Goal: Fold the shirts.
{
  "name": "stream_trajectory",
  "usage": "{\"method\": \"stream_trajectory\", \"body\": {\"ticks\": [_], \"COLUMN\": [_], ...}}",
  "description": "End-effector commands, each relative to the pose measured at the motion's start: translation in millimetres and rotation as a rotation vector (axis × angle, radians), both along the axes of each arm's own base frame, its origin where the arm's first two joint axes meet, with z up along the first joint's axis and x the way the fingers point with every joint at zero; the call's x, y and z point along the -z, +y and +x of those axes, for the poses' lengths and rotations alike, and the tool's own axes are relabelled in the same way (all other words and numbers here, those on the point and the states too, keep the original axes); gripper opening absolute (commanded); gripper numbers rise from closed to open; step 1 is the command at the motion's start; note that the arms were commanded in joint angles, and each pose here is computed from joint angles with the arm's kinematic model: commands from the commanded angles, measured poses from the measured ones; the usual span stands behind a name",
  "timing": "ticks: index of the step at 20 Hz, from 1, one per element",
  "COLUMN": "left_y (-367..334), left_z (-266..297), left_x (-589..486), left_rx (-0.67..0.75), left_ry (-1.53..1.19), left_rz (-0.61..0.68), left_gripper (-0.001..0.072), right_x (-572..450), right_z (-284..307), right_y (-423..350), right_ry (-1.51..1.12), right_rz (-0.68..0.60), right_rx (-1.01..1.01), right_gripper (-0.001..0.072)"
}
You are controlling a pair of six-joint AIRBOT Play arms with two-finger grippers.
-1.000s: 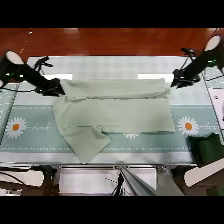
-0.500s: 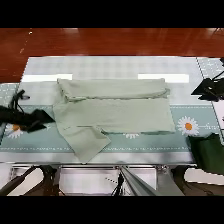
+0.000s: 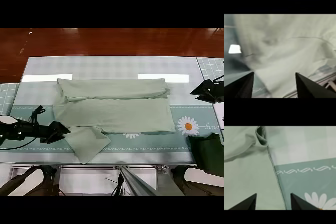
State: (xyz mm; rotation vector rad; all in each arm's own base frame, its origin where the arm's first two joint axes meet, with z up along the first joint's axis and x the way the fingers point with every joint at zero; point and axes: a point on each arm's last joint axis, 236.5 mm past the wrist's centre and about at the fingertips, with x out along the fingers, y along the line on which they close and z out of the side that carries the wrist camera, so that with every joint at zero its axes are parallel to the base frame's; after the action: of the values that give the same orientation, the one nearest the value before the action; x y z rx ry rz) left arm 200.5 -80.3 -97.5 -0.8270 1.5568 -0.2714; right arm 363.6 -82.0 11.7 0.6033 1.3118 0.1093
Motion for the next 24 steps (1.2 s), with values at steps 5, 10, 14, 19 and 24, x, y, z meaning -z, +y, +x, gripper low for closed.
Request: {"method": "stream_trajectory", "body": {"ticks": [5,10,14,19,24], "left_y": [-31,-35,-38,-38,-39], "left_z": [25,17,14,13,12], "left_x": [25,18,15,14,13], "left_rx": [-0.063,-0.006,0.023,0.024,0.026], "left_ry": [-0.002,-0.008,-0.014,-0.014,-0.010], "left_rz": [-0.039,-0.075,-0.091,-0.092,-0.098], "left_gripper": [0.0027,0.0026,0.0026,0.0026,0.0026], "right_x": [5,40,84,95,119], "right_z": [-4,-51,-99,-108,-108], "right_y": [-8,-9,31,48,79], "right_ry": [0.014,0.193,0.317,0.335,0.358], "right_rz": [-0.036,-0.061,0.071,0.135,0.061], "right_rx": [-0.003,-0.050,-0.093,-0.071,-0.120], "right_gripper": [0.0477,0.0478,0.0558,0.0556,0.0553]}}
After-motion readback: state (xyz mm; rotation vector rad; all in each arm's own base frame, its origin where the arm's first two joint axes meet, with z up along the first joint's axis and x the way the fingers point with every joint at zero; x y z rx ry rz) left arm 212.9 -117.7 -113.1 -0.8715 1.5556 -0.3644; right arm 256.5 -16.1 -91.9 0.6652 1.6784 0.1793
